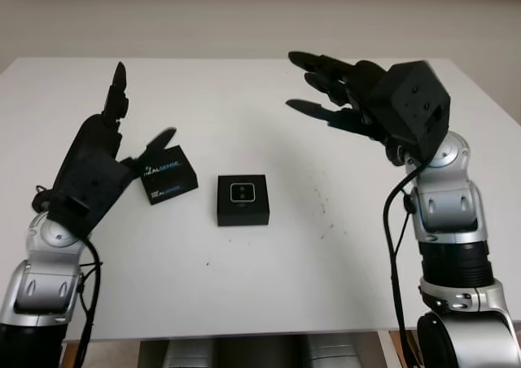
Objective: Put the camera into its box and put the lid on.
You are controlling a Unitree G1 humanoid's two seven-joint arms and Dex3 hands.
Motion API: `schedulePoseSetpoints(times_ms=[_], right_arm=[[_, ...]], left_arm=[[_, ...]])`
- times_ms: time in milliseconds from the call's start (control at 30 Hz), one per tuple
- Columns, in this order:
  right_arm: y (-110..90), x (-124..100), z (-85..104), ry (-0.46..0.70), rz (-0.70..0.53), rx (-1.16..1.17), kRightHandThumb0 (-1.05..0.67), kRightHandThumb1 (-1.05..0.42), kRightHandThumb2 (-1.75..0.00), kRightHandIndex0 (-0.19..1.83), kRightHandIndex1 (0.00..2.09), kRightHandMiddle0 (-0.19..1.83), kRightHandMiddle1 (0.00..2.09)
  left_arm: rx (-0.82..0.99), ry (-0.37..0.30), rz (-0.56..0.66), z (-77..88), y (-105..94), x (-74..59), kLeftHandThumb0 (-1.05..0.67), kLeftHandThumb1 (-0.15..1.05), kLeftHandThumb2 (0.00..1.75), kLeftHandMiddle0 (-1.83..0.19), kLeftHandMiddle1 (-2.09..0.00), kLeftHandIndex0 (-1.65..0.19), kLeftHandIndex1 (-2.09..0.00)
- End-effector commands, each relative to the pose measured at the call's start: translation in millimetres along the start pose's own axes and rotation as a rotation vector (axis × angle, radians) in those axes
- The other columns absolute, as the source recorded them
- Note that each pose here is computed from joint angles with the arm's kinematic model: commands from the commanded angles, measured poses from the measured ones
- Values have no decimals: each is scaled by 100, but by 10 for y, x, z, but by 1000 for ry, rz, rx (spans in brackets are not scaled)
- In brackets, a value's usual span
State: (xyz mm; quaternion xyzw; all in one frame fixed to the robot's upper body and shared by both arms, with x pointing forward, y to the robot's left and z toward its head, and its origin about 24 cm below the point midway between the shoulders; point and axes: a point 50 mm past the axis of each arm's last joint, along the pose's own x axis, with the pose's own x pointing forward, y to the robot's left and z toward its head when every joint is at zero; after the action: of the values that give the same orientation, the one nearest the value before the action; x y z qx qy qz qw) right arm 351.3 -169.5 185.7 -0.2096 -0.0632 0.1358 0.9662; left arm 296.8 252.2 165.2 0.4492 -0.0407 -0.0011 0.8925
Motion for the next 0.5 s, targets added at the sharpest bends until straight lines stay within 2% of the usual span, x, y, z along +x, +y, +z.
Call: schedulePoseSetpoints(times_ms=[0, 100, 167, 200, 300, 400, 467], right_arm=[[-33, 12, -11, -21, -26, 41, -73, -105, -23, 12, 7, 18, 9], [-58, 14, -50, -12, -38, 94, -73, -105, -26, 8, 5, 13, 7], [-74, 13, -58, -12, -38, 100, -71, -105, -27, 8, 5, 13, 7], [-80, 12, -59, -13, -38, 92, -71, -105, -27, 9, 5, 13, 7], [-98, 16, -58, -6, -33, 74, -71, -105, -27, 9, 6, 14, 7], [-98, 26, -59, 2, -32, 64, -72, -105, -26, 10, 6, 15, 7], [-97, 31, -65, 3, -33, 65, -73, -105, -25, 14, 8, 17, 8]], left_arm=[[90, -27, -37, 76, 119, 95, -77, 104, 10, 13, -5, 12, -5], [199, -17, -112, 61, 216, 248, -75, 101, 6, -2, -11, 0, -11], [252, 7, -129, 65, 243, 322, -78, 99, 5, -24, -15, -9, -12], [267, 18, -137, 68, 250, 351, -79, 99, 5, -29, -15, -10, -12], [363, 66, -177, 103, 264, 476, -81, 101, 6, -29, -11, -15, -12], [418, 84, -195, 139, 263, 564, -80, 100, 5, -30, -9, -18, -12], [452, 112, -218, 163, 249, 608, -81, 101, 6, -23, -5, -14, -10]])
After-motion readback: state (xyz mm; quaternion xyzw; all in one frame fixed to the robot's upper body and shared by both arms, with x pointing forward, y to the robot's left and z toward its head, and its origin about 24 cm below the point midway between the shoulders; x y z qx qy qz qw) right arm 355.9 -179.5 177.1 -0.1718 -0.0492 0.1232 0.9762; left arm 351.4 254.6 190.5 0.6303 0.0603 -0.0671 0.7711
